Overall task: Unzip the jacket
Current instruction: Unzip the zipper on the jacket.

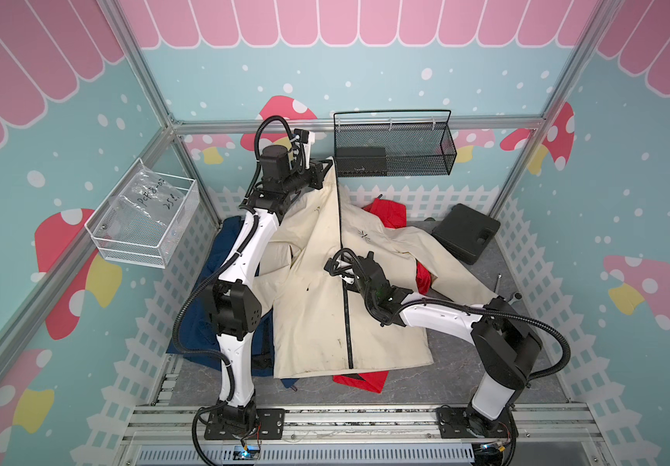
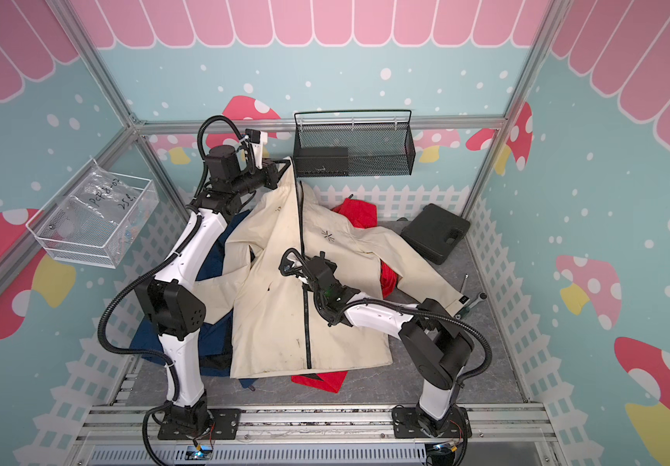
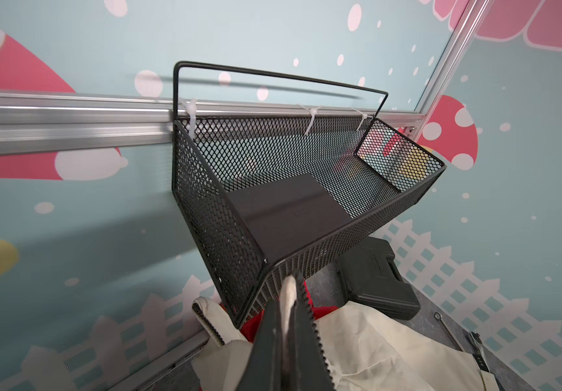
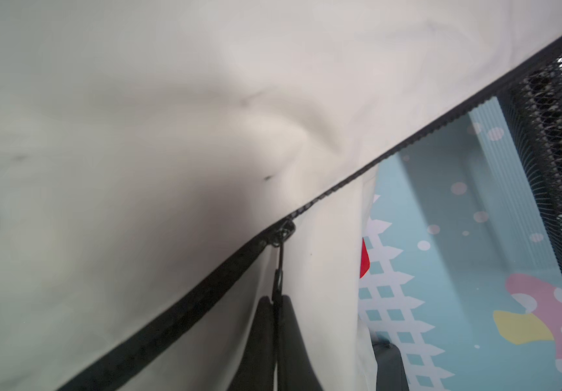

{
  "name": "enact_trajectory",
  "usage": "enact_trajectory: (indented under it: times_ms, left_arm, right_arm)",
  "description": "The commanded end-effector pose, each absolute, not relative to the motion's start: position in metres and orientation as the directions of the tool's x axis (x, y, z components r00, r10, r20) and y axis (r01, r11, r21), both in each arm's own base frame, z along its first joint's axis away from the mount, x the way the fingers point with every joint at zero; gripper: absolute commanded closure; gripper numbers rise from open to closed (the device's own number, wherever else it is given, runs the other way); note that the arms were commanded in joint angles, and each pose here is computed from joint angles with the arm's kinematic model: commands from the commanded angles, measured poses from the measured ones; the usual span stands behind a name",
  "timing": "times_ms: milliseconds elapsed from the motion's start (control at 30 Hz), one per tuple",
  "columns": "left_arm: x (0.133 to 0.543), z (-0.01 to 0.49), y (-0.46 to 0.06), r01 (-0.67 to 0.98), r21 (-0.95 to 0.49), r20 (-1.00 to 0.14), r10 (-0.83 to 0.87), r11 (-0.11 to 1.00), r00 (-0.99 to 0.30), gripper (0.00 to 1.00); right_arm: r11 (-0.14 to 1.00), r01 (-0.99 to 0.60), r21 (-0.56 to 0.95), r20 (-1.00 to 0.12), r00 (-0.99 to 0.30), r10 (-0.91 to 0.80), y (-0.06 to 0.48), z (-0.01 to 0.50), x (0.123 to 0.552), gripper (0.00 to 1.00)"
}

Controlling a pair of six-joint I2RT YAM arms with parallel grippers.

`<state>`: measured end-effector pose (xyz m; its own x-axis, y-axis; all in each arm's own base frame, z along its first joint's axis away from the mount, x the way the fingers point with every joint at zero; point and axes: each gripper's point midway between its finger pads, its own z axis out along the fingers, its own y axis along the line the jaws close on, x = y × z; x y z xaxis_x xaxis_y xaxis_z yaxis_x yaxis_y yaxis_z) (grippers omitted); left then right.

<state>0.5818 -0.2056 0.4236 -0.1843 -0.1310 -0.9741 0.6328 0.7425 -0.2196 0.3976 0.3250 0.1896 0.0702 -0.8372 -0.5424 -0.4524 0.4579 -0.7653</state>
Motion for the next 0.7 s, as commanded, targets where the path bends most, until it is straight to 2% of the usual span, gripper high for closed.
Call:
enact_trajectory:
  times_ms: [0, 667]
  left_arm:
    - [0.584, 0.471, -0.191, 0.610, -0.175, -0.982, -0.184, 0.773, -0.048, 1.00]
    - [0.609, 0.490, -0.190, 0.601, -0.186, -0.959, -0.277, 0.777, 0.062, 1.00]
  right_arm:
    - [0.415, -0.522, -0.745, -0.530, 0.086, -0.844, 0.333, 0.185, 0.382, 1.00]
    - [0.412, -0.627, -0.661, -0.537, 0.012, -0.843, 0.320, 0.159, 0.356, 1.00]
